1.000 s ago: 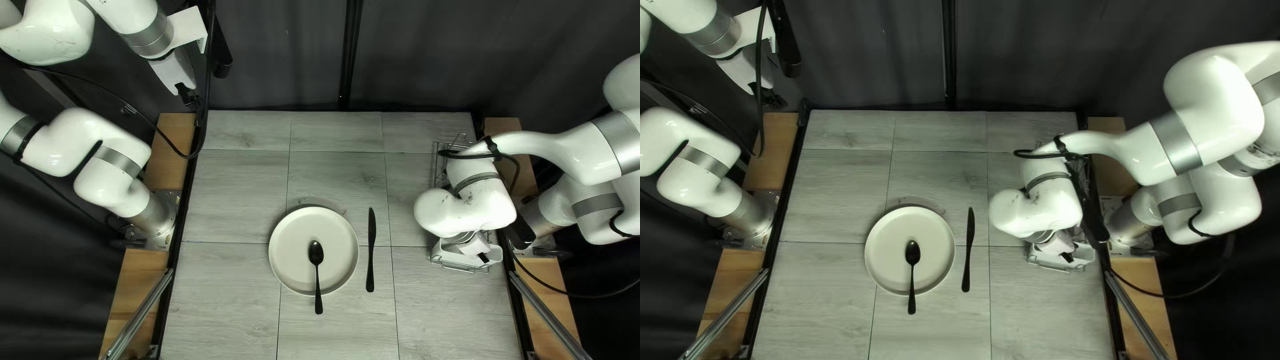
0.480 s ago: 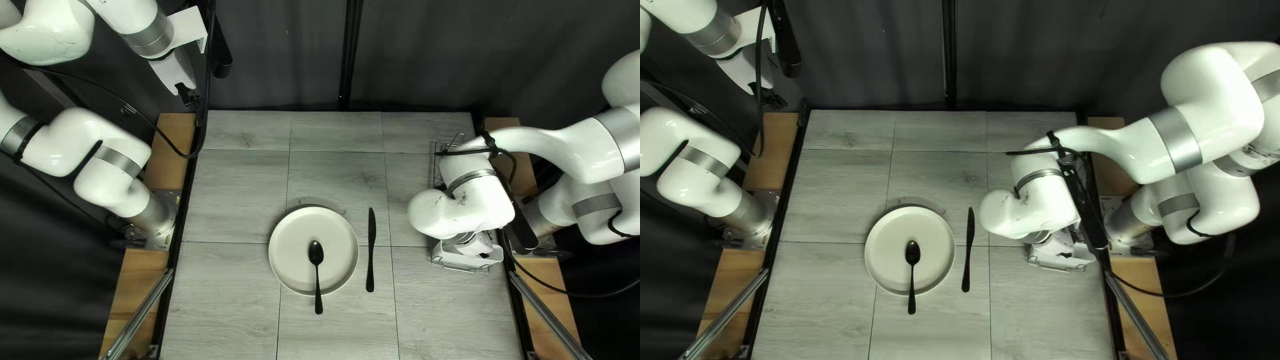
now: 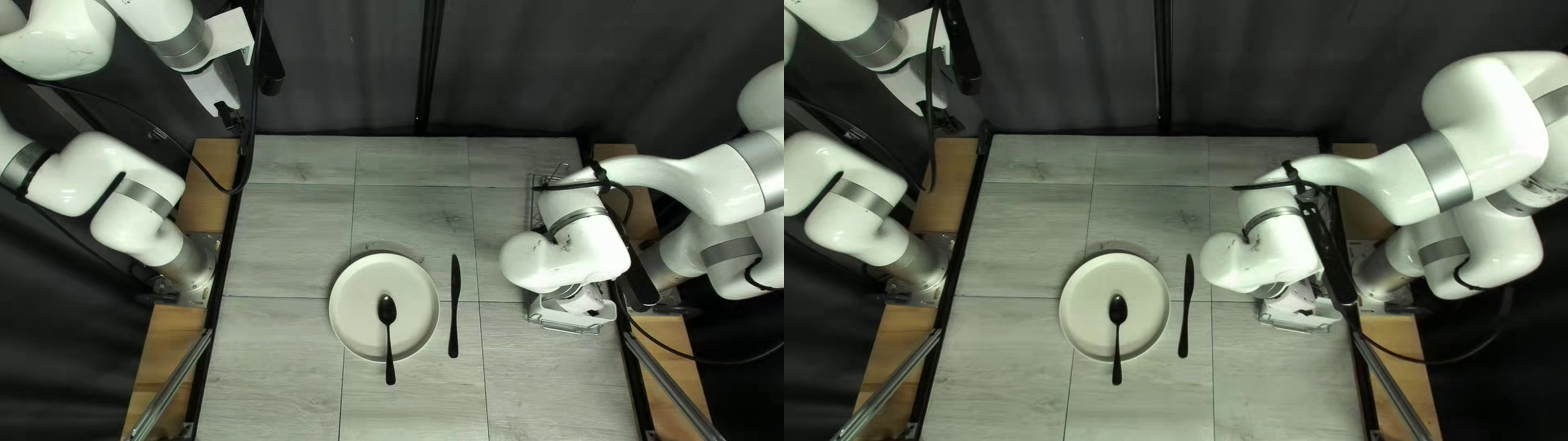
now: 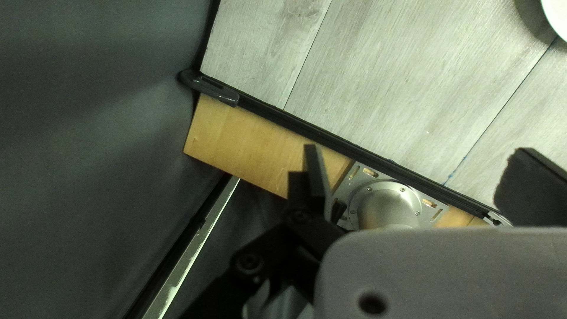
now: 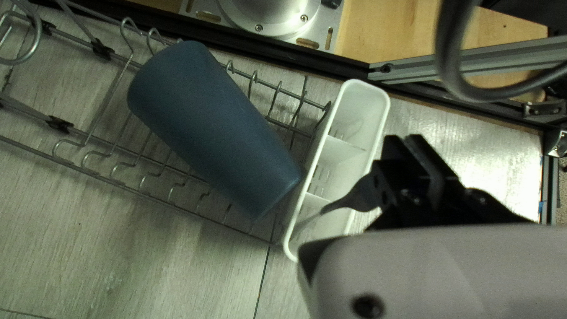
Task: Pick up and place plate onto table. Place down one fork to the left of the plate. Place spoon and knife to the right of the plate. Place cup above the knife and spoon
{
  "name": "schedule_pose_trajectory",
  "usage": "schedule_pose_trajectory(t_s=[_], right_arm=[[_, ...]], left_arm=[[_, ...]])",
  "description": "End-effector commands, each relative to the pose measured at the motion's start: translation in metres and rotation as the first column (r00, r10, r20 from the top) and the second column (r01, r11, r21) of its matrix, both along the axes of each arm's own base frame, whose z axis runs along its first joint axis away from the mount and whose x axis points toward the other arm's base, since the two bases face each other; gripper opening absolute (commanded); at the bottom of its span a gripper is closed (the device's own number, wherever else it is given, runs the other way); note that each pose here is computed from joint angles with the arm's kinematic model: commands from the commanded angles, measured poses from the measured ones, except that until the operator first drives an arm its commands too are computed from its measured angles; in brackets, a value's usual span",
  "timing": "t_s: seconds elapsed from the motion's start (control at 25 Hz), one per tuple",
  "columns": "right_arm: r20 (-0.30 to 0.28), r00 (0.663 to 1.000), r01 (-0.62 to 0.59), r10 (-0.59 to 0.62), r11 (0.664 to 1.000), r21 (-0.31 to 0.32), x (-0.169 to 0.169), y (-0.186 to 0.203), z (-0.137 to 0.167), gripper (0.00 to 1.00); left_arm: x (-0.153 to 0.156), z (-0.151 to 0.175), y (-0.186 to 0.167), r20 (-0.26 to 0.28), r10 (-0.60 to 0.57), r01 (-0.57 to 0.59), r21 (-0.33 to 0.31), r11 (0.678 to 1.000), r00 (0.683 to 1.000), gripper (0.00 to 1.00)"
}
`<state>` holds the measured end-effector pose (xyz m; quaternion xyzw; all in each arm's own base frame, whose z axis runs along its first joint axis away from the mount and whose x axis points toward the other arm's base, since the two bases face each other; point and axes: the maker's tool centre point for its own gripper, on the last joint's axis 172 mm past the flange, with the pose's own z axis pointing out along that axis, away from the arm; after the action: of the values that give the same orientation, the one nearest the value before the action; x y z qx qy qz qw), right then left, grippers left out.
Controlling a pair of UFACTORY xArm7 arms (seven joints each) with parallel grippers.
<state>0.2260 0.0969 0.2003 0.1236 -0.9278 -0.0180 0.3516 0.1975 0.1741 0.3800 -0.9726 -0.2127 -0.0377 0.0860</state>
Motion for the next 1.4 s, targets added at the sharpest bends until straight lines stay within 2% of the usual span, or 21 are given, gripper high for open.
schedule_pose_trajectory(t_s=[0.04, 0.12, 0.36, 0.68, 1.0, 1.04, 1.12, 1.24, 1.4], right_arm=[[0.000, 1.000, 0.000, 0.000, 1.000, 0.000, 0.000, 0.000, 0.000, 0.00], [0.003, 0.999, -0.037, 0.037, 0.999, -0.007, 0.000, -0.005, -0.001, 0.00], [0.037, 0.998, -0.051, 0.052, 0.999, -0.017, -0.024, -0.014, 0.052, 0.00], [0.076, 0.996, -0.031, 0.037, 0.997, -0.067, -0.029, -0.025, 0.097, 0.00], [0.076, 0.996, -0.031, 0.037, 0.997, -0.067, -0.029, -0.025, 0.097, 0.00], [0.204, 0.965, -0.144, 0.164, 0.984, -0.107, 0.030, -0.001, 0.130, 0.00], [0.233, 0.951, -0.177, 0.202, 0.977, -0.121, 0.044, 0.002, 0.131, 0.00], [0.278, 0.917, -0.251, 0.285, 0.956, -0.154, 0.083, 0.010, 0.131, 0.00], [0.278, 0.906, -0.276, 0.318, 0.944, -0.182, 0.094, 0.005, 0.130, 0.00]], left_arm=[[0.000, 0.000, 0.000, 0.000, 0.000, 0.000, 0.000, 1.000, 1.000, 1.00], [0.000, 0.000, 0.000, 0.000, 0.000, 0.000, 0.000, 1.000, 1.000, 1.00], [0.000, 0.000, 0.000, 0.000, 0.000, 0.000, 0.000, 1.000, 1.000, 1.00], [0.000, 0.000, 0.000, 0.000, 0.000, 0.000, 0.000, 1.000, 1.000, 1.00], [0.000, 0.000, 0.000, 0.000, 0.000, 0.000, 0.000, 1.000, 1.000, 1.00], [0.000, 0.000, 0.000, 0.000, 0.000, 0.000, 0.000, 1.000, 1.000, 1.00], [0.000, 0.000, 0.000, 0.000, 0.000, 0.000, 0.000, 1.000, 1.000, 1.00], [0.000, 0.000, 0.000, 0.000, 0.000, 0.000, 0.000, 1.000, 1.000, 1.00], [0.000, 0.000, 0.000, 0.000, 0.000, 0.000, 0.000, 1.000, 1.000, 1.00]])
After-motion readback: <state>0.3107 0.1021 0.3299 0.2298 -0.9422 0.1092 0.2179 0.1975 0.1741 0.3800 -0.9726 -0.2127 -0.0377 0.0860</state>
